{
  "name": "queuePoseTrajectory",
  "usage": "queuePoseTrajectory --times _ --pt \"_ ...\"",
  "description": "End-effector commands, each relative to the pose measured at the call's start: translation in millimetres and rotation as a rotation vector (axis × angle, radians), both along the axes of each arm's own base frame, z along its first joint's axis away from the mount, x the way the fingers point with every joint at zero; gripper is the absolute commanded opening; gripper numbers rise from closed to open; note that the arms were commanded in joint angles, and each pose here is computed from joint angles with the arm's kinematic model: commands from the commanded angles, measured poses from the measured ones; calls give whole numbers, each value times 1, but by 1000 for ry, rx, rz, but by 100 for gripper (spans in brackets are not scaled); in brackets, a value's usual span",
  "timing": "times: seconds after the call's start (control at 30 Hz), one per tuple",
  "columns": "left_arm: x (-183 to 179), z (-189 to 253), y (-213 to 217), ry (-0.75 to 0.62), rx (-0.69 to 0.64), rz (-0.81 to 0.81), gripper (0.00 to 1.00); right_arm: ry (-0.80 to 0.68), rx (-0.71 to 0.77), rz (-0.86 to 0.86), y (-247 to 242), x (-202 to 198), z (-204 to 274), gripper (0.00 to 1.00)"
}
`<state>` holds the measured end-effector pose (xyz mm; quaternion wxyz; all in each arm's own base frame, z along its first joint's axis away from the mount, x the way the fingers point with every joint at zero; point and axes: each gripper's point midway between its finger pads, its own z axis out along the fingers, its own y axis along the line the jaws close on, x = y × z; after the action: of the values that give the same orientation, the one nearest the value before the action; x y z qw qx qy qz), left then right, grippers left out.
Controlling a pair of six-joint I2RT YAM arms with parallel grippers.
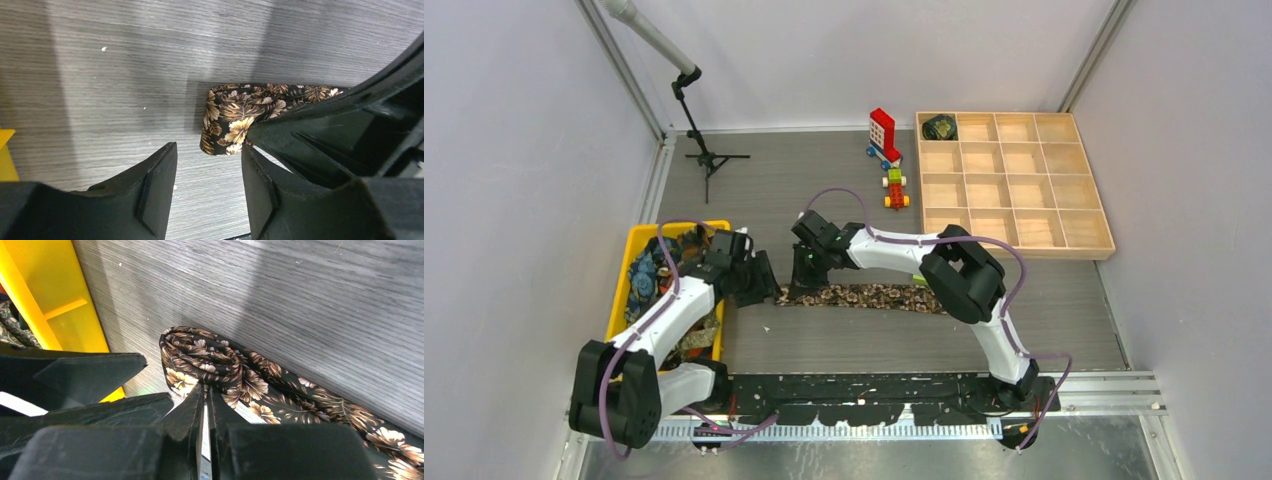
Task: Roll the ties
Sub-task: Roll the tie at the center of the board.
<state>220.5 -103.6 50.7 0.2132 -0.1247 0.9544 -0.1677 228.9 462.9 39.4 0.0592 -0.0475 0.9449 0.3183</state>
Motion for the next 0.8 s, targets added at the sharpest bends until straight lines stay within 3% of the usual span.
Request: queuePoseTrajectory --times 0.0,0.77 --pt "14 -3 -7 -41 -26 -31 51 -55 47 4 -1 7 32 12" --pt "16 -20 -7 15 -7 -24 47 -87 78 3 1 14 55 12"
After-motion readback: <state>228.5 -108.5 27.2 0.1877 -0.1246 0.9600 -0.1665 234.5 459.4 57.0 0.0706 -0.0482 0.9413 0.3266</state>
